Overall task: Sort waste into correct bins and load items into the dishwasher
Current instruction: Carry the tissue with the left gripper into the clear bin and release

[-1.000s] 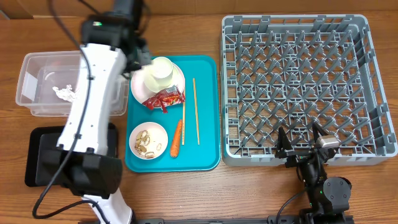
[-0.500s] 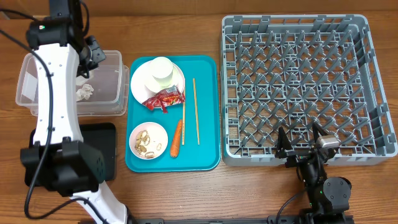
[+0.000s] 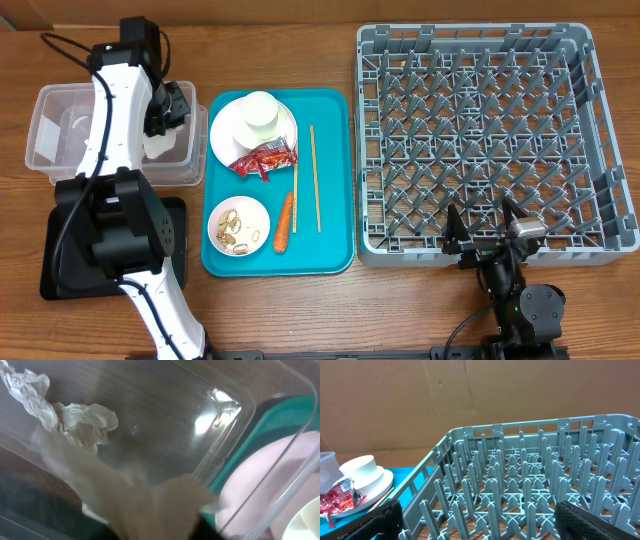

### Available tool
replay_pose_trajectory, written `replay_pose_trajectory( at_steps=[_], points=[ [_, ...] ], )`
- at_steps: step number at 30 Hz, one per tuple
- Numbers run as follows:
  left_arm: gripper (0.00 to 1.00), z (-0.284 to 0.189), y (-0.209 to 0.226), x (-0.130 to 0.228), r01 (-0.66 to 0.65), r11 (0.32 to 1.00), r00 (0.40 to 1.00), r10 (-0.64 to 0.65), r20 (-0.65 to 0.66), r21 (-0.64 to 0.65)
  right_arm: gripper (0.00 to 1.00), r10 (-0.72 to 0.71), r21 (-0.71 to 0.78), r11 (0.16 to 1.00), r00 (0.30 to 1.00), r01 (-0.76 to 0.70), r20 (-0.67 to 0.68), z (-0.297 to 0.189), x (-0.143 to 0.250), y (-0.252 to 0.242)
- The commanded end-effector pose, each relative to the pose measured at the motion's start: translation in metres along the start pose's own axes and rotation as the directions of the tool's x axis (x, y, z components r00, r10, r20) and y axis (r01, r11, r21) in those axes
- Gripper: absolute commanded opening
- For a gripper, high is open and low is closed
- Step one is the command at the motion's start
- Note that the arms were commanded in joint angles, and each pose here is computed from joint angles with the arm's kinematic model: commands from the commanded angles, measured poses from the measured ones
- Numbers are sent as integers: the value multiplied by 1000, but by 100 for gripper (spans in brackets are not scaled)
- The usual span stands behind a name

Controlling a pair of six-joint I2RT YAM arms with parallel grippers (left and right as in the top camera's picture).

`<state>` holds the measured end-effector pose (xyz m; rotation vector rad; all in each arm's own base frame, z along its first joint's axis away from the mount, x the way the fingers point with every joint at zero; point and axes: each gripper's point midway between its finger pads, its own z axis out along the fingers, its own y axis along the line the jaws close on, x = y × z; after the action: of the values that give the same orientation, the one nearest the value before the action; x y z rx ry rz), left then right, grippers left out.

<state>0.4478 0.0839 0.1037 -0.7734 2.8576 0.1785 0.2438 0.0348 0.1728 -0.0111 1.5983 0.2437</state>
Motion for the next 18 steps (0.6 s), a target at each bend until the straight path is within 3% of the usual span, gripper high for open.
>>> replay_pose_trajectory(
  at_steps=[1,7,11,18],
  points=[
    [57,0,-1,0,-15,1000,1000,16,-2,7,100,1,8,1000,1000,-1,4,0,2,-2],
    [60,-5,6,-4,-30,1000,1000,30,4,8,100,1,8,1000,1000,-1,4,0,2,-2],
    [51,-24,9,-6,-24,999,1000,24,-2,24,100,1,8,1000,1000,-1,4,0,2,-2],
    [50,-82,-19,1,-119,977,993,115,33,177,100,1,8,1000,1000,-1,4,0,2,-2]
  ],
)
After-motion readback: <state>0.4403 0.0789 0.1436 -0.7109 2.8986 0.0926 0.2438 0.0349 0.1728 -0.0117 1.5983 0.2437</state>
